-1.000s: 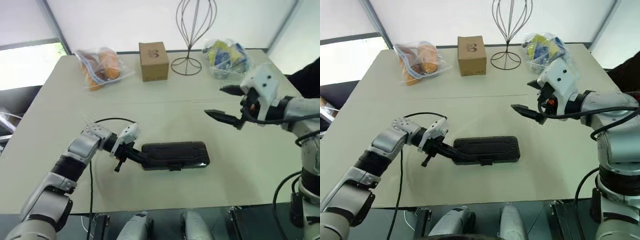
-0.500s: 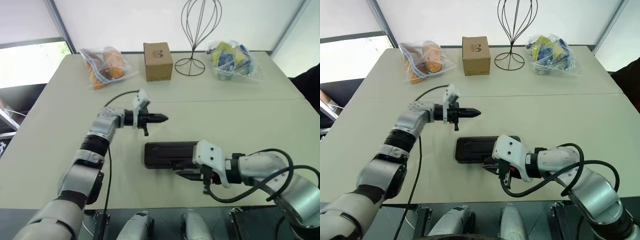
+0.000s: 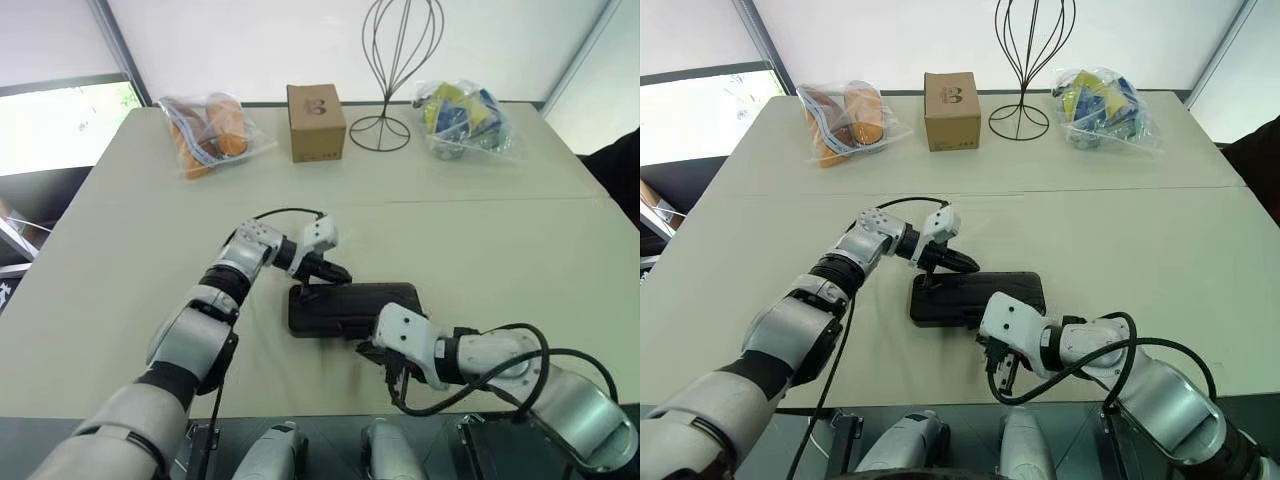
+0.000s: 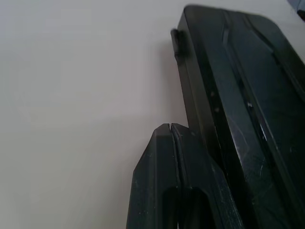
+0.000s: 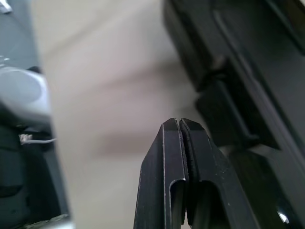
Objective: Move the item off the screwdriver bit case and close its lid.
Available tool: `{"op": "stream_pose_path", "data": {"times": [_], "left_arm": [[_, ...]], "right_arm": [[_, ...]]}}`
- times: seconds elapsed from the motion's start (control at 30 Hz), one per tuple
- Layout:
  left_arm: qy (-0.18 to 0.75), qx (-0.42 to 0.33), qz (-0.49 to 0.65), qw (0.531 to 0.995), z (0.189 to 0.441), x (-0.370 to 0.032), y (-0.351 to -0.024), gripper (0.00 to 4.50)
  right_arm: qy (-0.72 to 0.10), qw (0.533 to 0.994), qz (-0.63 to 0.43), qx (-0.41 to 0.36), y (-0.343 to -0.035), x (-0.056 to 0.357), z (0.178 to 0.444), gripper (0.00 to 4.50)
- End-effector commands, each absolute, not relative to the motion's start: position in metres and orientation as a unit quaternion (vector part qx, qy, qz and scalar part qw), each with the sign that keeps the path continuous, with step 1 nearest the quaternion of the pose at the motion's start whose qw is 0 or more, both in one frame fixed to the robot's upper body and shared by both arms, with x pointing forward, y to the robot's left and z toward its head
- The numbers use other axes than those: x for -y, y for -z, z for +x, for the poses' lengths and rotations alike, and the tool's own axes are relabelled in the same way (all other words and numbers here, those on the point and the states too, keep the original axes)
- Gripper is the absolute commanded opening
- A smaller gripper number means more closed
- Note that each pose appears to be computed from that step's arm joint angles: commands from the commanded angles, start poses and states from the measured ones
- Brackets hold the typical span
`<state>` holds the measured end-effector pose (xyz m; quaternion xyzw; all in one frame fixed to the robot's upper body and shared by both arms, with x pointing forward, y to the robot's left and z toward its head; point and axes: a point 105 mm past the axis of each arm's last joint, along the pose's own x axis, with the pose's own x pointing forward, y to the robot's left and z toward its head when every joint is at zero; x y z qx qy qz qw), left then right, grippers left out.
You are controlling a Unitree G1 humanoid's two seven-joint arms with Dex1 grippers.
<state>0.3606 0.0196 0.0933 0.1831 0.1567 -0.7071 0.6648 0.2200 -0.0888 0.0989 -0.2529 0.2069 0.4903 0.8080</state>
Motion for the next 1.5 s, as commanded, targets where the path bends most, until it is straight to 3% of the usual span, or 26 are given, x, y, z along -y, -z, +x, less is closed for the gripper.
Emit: {"op": "stream_pose_path", "data": {"times": [0.03,0.4,0.8,1.0,1.23,1.37,1.5], "left_arm": [[0.729,-0.158,0.235,0.623,0.353,-0.014,-0.087,0.00],[0.746,-0.155,0.246,0.599,0.338,0.001,-0.065,0.00],[0.772,-0.150,0.239,0.569,0.320,0.007,-0.052,0.00],[0.803,-0.170,0.247,0.516,0.300,-0.001,-0.036,0.00],[0.816,-0.196,0.237,0.489,0.290,-0.010,-0.030,0.00],[0.805,-0.183,0.244,0.509,0.295,-0.007,-0.030,0.00],[0.760,-0.148,0.262,0.576,0.317,0.003,-0.038,0.00]], "right_arm": [[-0.479,0.821,-0.258,-0.173,-0.106,0.080,0.229,0.04],[-0.456,0.815,-0.292,-0.206,-0.080,0.091,0.237,0.04],[-0.410,0.827,-0.326,-0.203,-0.076,0.113,0.267,0.04],[-0.386,0.827,-0.355,-0.201,-0.076,0.128,0.283,0.04],[-0.359,0.825,-0.386,-0.204,-0.074,0.146,0.299,0.04],[-0.369,0.826,-0.379,-0.196,-0.077,0.138,0.300,0.04],[-0.393,0.825,-0.357,-0.194,-0.082,0.128,0.288,0.04]]}}
